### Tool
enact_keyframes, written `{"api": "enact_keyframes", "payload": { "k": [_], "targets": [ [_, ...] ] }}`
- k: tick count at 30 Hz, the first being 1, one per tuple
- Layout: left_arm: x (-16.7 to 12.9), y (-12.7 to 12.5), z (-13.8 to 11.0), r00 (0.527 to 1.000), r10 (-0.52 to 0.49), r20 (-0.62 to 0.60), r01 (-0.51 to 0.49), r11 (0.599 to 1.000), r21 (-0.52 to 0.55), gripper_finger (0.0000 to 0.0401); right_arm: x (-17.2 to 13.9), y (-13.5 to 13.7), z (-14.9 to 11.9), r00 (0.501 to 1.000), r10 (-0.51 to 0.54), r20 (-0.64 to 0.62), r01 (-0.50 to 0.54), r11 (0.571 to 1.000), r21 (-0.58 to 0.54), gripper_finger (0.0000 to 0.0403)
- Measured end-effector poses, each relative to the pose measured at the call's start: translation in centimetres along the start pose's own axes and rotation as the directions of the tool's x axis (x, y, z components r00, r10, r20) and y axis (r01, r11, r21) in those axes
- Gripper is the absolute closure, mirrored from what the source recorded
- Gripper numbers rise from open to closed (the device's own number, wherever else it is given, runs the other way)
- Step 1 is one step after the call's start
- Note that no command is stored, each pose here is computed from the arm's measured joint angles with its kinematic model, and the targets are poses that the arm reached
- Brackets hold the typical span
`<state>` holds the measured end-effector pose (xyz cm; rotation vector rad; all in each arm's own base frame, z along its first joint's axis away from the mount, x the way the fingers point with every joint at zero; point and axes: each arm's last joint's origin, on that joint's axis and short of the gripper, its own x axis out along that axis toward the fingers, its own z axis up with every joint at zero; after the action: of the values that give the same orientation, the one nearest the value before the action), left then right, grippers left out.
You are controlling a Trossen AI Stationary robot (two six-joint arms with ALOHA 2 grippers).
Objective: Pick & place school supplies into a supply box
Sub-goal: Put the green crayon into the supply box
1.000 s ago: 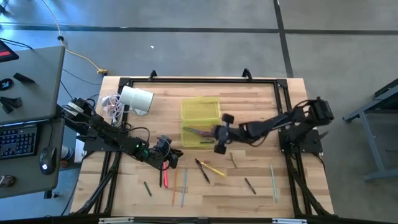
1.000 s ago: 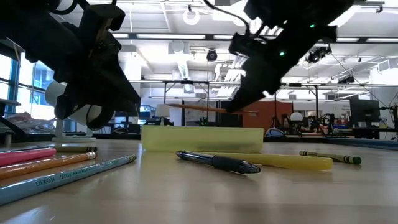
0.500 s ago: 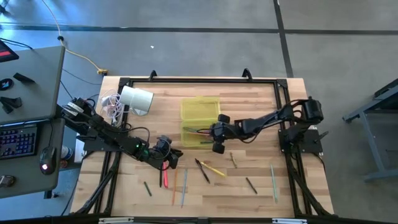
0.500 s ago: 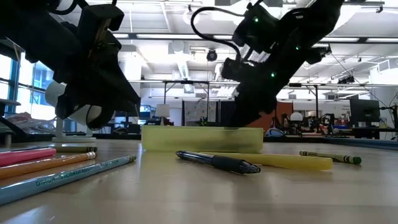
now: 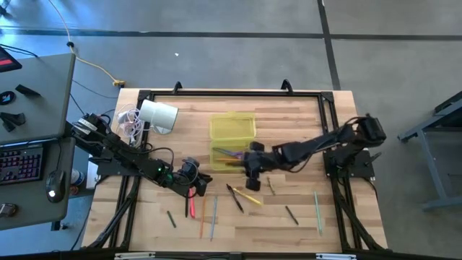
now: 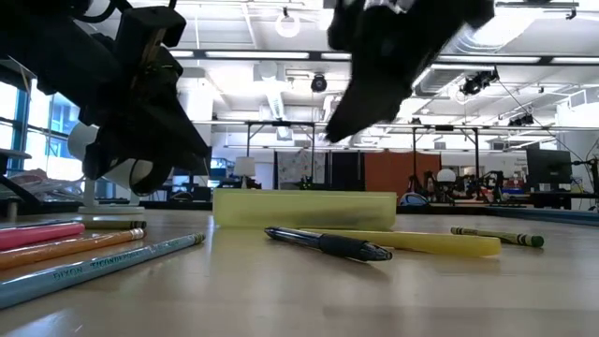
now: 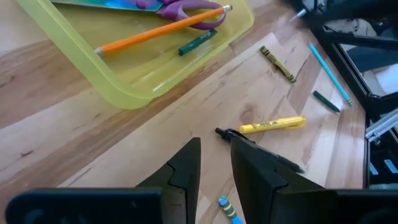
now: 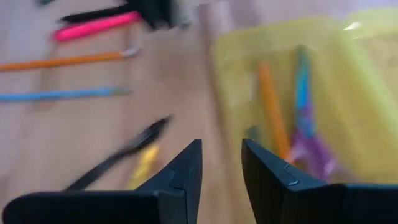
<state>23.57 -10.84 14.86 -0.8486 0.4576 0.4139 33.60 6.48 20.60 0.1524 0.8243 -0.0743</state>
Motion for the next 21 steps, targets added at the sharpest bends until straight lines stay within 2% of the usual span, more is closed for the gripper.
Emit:
{"api": "enact_keyframes", "payload": {
  "k": [4,7,10,13,16,21],
  "targets": [
    [0.0,0.0,0.0,1.000,-0.004,-0.011,0.004,1.000,0.000,0.0277,-2.2,3.1,-0.8,0.985,0.000,-0.171,0.010,0.998,0.055,0.0313],
    [0.0,0.0,0.0,1.000,-0.005,-0.012,0.005,1.000,-0.001,0.0277,-3.4,5.0,-2.9,0.951,-0.033,-0.307,0.085,0.984,0.157,0.0317],
    [0.0,0.0,0.0,1.000,-0.004,-0.012,0.004,1.000,0.000,0.0277,-3.7,6.3,-5.7,0.929,-0.088,-0.359,0.180,0.956,0.230,0.0317],
    [0.0,0.0,0.0,1.000,-0.005,-0.012,0.005,1.000,-0.001,0.0277,-3.5,6.5,-8.3,0.917,-0.169,-0.361,0.281,0.917,0.283,0.0314],
    [0.0,0.0,0.0,1.000,-0.005,-0.002,0.005,1.000,-0.003,0.0277,-2.9,6.0,-9.4,0.921,-0.251,-0.298,0.350,0.869,0.349,0.0313],
    [0.0,-0.1,0.1,1.000,-0.003,0.012,0.003,1.000,-0.005,0.0277,-1.9,5.0,-10.0,0.933,-0.264,-0.245,0.344,0.855,0.387,0.0313]
  ]
}}
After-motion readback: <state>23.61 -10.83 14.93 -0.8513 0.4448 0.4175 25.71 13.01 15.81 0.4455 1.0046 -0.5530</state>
